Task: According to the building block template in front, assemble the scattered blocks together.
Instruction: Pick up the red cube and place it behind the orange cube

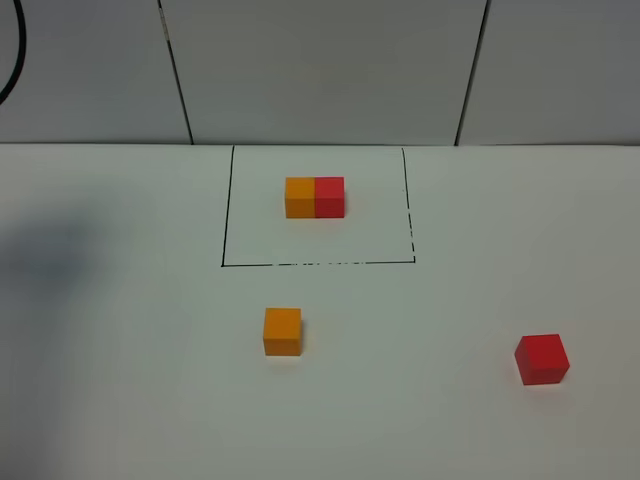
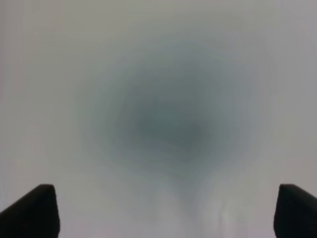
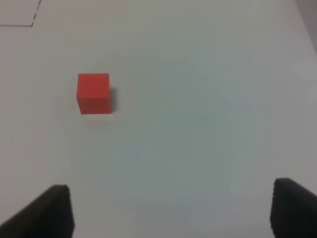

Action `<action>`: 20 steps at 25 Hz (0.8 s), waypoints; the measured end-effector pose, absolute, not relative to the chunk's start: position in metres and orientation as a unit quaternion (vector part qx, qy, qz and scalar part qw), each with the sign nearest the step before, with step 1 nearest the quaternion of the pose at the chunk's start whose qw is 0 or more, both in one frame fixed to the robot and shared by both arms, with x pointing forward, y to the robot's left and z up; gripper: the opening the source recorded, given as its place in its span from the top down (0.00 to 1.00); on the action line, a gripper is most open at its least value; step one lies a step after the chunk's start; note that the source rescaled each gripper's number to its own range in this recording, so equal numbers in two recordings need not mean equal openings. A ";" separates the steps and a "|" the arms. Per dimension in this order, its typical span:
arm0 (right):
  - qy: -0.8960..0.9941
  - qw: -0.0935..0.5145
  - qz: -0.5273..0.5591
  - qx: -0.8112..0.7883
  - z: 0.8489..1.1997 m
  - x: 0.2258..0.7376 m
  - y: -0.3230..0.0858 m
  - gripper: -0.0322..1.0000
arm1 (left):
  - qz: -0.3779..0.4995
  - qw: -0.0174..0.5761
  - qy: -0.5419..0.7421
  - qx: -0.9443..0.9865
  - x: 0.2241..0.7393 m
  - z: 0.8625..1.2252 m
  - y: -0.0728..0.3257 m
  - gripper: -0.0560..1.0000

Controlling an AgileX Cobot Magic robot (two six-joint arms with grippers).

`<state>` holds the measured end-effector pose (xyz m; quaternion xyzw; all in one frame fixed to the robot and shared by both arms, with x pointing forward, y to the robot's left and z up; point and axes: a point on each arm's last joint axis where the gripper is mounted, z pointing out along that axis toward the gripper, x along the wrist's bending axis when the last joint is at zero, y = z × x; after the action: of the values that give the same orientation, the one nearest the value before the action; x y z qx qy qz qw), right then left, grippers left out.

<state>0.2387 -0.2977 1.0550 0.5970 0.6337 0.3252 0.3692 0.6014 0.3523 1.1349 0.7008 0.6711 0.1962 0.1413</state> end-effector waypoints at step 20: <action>0.634 0.369 0.325 0.597 1.055 0.239 -0.298 0.36 | 0.295 0.259 0.643 0.657 0.422 1.140 0.321 0.10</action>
<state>0.2387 -0.2977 1.0551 0.5969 0.6336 0.3254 0.3694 0.4223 0.3211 1.1396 0.6570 0.6435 0.2953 0.2590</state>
